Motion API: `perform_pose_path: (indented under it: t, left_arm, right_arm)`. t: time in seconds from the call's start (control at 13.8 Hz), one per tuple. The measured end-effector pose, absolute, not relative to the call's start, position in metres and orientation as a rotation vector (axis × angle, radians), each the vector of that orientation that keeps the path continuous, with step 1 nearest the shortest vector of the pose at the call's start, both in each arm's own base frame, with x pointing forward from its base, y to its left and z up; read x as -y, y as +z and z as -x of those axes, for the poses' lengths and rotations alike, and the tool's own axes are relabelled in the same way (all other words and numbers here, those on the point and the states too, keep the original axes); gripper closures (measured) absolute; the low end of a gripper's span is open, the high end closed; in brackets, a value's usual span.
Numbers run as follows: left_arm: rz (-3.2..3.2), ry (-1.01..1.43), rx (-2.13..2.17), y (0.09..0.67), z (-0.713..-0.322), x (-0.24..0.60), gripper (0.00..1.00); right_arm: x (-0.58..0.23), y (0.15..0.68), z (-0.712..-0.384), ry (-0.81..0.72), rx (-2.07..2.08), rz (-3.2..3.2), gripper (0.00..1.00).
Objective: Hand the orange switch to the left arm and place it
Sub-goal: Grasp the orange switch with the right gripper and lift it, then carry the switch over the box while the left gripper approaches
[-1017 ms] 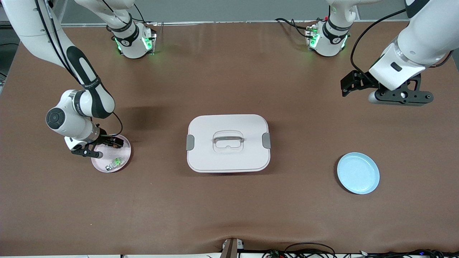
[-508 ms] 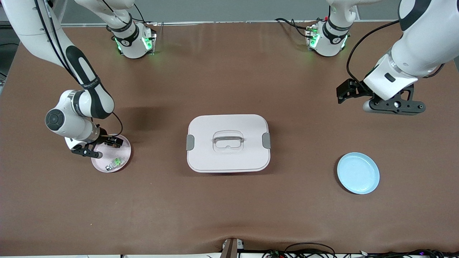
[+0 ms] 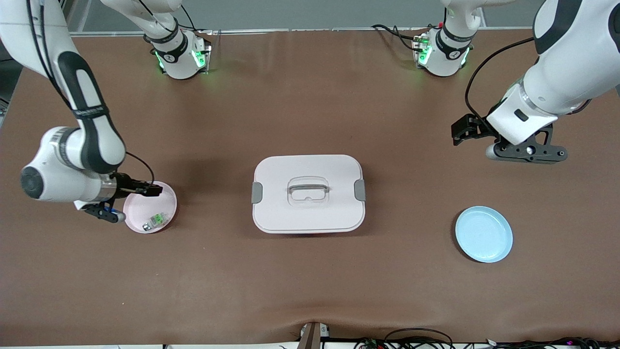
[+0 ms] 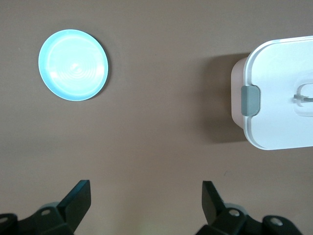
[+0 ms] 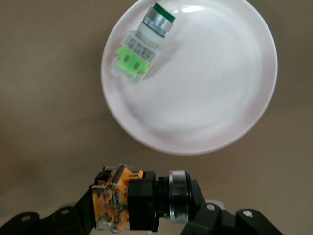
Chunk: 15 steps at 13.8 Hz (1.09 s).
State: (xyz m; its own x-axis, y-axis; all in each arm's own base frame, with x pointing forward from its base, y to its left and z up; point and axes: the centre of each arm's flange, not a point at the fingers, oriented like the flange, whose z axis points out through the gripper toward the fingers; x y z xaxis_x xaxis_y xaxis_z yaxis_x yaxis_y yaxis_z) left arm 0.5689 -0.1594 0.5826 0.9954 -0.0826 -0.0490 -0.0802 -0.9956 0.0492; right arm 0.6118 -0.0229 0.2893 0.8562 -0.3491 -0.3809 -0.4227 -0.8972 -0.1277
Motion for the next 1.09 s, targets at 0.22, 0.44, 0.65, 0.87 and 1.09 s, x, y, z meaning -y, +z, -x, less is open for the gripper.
perform_pose_path:
  t: [0.22,0.44,0.65,0.87,1.09]
  left_arm:
    - [-3.091,-0.079,0.126,0.582,-0.569,0.159,0.0]
    - [-3.09,-0.079,0.126,0.582,-0.569,0.159,0.0]
    - [-3.09,-0.079,0.126,0.582,-0.569,0.159,0.0]
    - [-3.09,-0.078,0.126,0.582,-0.569,0.159,0.0]
    - [-3.09,-0.077,0.134,0.582,-0.569,0.16,0.0]
  right_arm:
    - [-0.014,0.358,-0.628,0.632,-0.877,2.639,0.27]
    - [-0.069,0.414,-0.635,0.702,-1.086,2.44,0.27]
    - [-0.13,0.453,-0.634,0.743,-1.216,2.319,0.27]
    - [-0.185,0.478,-0.634,0.755,-1.307,2.214,0.27]
    - [-0.227,0.487,-0.632,0.743,-1.394,2.115,0.27]
